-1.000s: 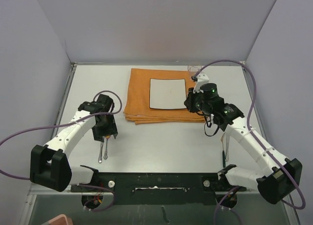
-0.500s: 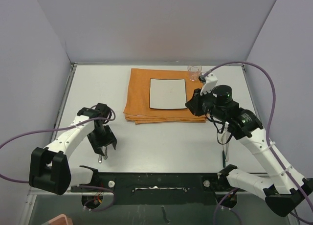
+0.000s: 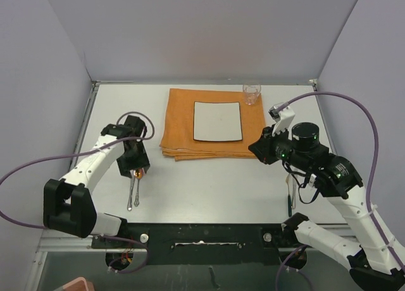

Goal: Set the dinner table for one person
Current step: Pick up the spoon from the center of the board.

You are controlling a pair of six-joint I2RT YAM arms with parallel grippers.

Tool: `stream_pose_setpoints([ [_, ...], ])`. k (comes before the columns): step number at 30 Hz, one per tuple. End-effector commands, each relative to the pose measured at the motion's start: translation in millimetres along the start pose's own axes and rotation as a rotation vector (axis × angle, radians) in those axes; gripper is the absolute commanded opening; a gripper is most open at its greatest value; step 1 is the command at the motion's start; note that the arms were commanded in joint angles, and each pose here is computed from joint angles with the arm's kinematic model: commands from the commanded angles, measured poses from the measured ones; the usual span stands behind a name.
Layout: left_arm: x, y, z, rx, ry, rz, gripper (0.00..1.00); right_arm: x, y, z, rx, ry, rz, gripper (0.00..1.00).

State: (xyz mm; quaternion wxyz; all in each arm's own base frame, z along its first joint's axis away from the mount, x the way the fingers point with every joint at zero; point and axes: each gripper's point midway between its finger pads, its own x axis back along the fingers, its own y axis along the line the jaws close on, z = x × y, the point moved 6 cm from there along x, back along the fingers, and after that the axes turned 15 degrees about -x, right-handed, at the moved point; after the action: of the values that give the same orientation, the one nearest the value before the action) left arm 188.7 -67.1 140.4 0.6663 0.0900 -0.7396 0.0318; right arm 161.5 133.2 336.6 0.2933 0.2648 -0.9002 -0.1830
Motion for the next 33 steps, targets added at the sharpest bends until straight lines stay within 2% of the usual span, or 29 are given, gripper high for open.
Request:
stream_pose_setpoints([
  [1, 42, 21, -48, -0.230, -0.177, -0.191, 0.52, 18, 7, -4, 0.009, -0.019, -0.026, 0.08],
  [6, 49, 34, -46, -0.339, -0.142, -0.315, 0.53, 23, 6, -5, 0.026, -0.008, -0.005, 0.08],
  [10, 51, 33, -46, -0.357, -0.142, -0.238, 0.57, 22, 4, -5, 0.036, 0.006, 0.028, 0.08],
  [13, 32, 39, -47, -0.280, 0.013, -0.211, 0.58, 19, 6, -8, 0.038, 0.014, 0.036, 0.08],
  [15, 20, 33, -42, -0.280, 0.117, -0.175, 0.58, 18, 8, -9, 0.044, 0.019, 0.040, 0.08],
  [17, 8, 30, -35, -0.262, 0.168, -0.173, 0.58, 19, 8, -11, 0.051, 0.014, 0.048, 0.08],
  [18, 3, 24, -30, -0.256, 0.191, -0.120, 0.58, 20, 9, -13, 0.052, 0.009, 0.048, 0.08],
  [22, -1, 10, -25, -0.227, 0.202, -0.046, 0.58, 19, 10, -16, 0.060, 0.008, 0.053, 0.08],
  [31, -11, 8, -12, -0.170, 0.266, -0.019, 0.60, 17, 11, -22, 0.070, -0.004, 0.067, 0.08],
  [33, -14, 5, -14, -0.155, 0.247, 0.002, 0.59, 16, 11, -23, 0.071, -0.007, 0.068, 0.08],
])
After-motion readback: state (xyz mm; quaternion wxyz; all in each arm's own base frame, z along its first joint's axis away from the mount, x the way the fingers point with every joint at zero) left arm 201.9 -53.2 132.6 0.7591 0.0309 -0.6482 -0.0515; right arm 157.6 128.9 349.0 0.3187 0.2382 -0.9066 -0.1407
